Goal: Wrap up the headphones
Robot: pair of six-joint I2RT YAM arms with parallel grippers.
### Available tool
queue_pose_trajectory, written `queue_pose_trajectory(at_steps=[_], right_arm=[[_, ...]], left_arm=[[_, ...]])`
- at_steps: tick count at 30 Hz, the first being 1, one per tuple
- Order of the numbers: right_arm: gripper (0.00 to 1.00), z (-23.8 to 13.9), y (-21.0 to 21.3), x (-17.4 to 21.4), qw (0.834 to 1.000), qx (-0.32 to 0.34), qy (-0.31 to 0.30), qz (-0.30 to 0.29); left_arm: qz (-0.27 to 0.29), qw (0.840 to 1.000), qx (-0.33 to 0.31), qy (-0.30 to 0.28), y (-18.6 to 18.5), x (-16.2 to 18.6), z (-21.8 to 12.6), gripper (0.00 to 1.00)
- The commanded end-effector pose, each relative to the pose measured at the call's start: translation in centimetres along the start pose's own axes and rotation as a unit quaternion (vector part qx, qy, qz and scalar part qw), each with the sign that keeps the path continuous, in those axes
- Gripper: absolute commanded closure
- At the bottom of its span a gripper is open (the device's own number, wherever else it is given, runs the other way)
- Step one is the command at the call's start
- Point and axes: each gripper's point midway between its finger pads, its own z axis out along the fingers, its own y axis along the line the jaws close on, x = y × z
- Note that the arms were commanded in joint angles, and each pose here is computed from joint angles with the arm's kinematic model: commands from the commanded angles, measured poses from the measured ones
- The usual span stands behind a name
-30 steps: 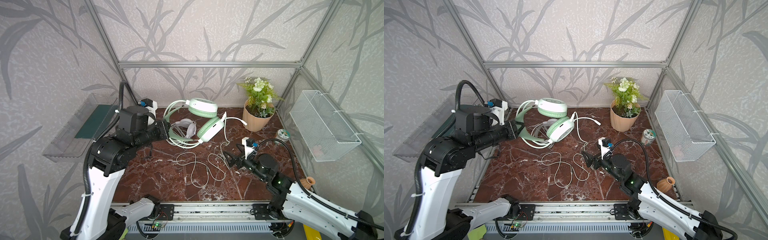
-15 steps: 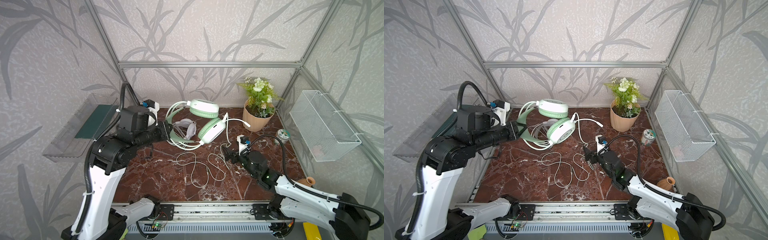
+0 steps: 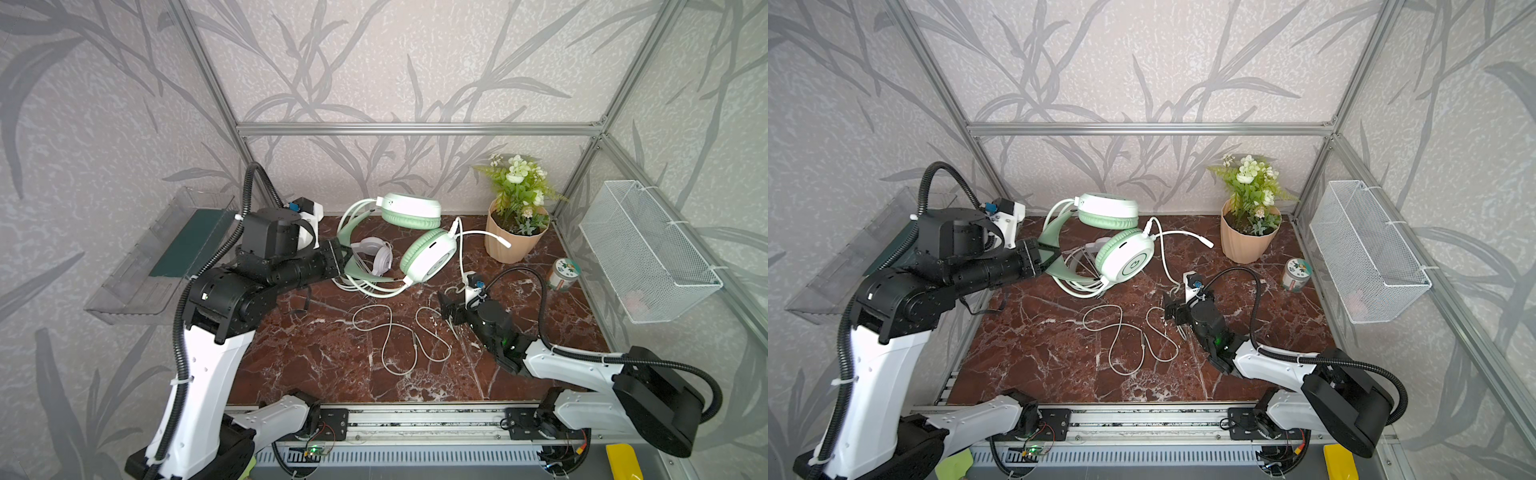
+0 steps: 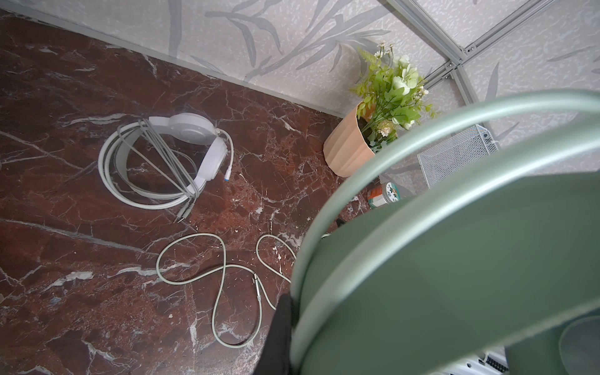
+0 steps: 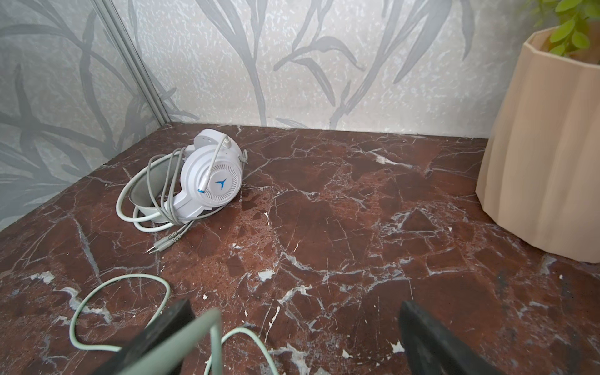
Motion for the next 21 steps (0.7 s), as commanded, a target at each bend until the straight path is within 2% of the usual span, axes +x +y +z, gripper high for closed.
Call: queue_pose_trajectory(at_steps=[1, 4, 9, 11, 16, 21], right_arm=[[0.02, -0.1, -0.3, -0.8, 1.000, 0.006, -0.025, 0.007], [0.06, -0.1, -0.1, -0.8, 1.000, -0.001, -0.026, 0.006], [0.31, -0.3, 0.7, -0.8, 0.999, -0.024, -0.023, 0.006], [0.38, -0.4, 0.8, -0.7, 0.999, -0.028, -0.019, 0.008], [0.50, -0.8, 1.1, 0.2, 0.999, -0.046, -0.004, 0.020], [0.56, -1.4, 1.5, 1.6, 0.997, -0.069, 0.014, 0.042]], left_arm=[[-0.008, 0.998, 0.050, -0.043, -2.2, -1.8, -1.9, 1.00], [-0.009, 0.998, 0.051, -0.044, -2.2, -1.9, -1.9, 1.00], [-0.008, 0.998, 0.050, -0.046, -2.2, -1.9, -1.9, 1.00], [-0.008, 0.998, 0.053, -0.046, -2.2, -1.9, -2.1, 1.00], [-0.007, 0.997, 0.053, -0.053, -2.2, -2.1, -2.4, 1.00], [-0.008, 0.997, 0.052, -0.053, -2.2, -2.2, -2.3, 1.00]])
